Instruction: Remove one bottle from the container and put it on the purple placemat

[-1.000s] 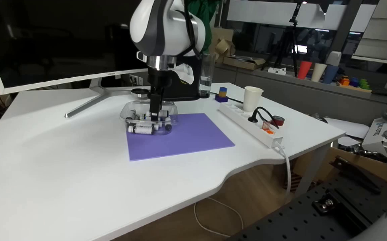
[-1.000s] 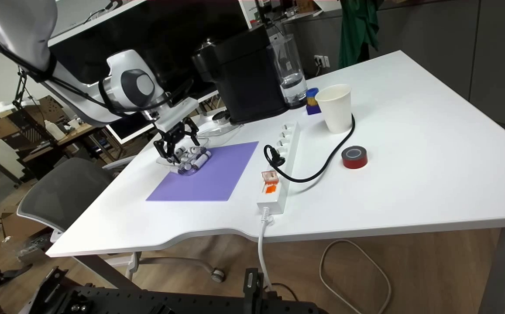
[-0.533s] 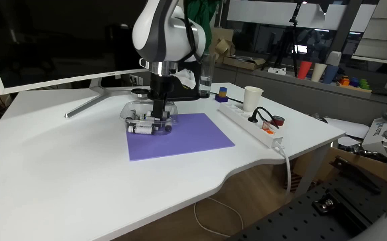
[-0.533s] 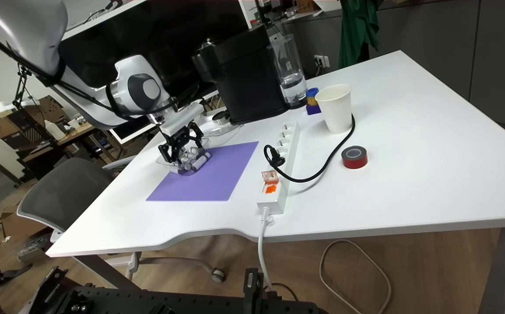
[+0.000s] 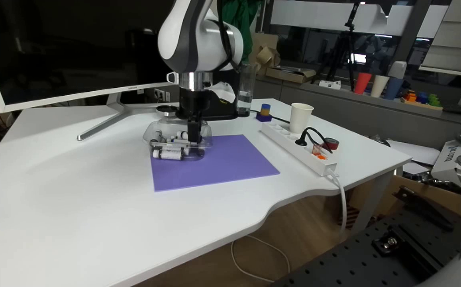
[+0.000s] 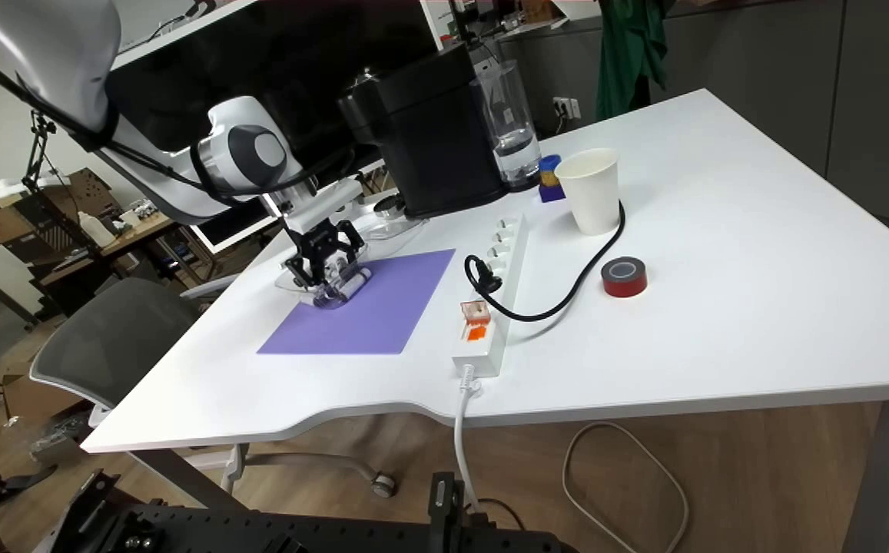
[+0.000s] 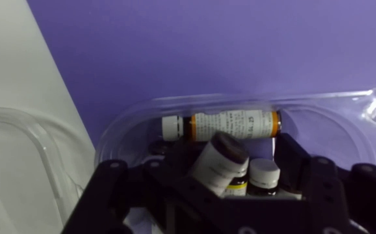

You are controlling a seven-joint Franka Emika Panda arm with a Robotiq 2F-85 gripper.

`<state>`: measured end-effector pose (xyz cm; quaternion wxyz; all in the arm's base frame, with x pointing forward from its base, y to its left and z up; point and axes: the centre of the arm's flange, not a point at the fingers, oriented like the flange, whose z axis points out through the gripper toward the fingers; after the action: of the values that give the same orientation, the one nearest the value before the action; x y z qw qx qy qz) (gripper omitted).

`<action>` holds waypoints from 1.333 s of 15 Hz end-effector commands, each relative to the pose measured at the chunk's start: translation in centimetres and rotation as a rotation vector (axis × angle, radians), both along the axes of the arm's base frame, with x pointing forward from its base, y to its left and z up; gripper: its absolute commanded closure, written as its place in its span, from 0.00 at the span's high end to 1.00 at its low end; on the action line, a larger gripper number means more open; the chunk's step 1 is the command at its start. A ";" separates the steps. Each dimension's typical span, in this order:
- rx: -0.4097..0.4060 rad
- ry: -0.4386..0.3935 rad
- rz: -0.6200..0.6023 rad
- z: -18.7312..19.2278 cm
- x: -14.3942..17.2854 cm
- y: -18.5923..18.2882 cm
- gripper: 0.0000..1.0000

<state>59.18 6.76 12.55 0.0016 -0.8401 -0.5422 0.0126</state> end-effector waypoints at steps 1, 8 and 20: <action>-0.031 0.022 0.010 -0.7 0.8 0.1 0.40; -0.031 0.031 0.020 -0.4 0.5 0.5 0.00; -0.013 -0.158 0.006 9.6 0.2 -0.1 0.01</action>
<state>60.71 7.42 18.16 -0.0281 -0.8341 -0.5502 -0.0268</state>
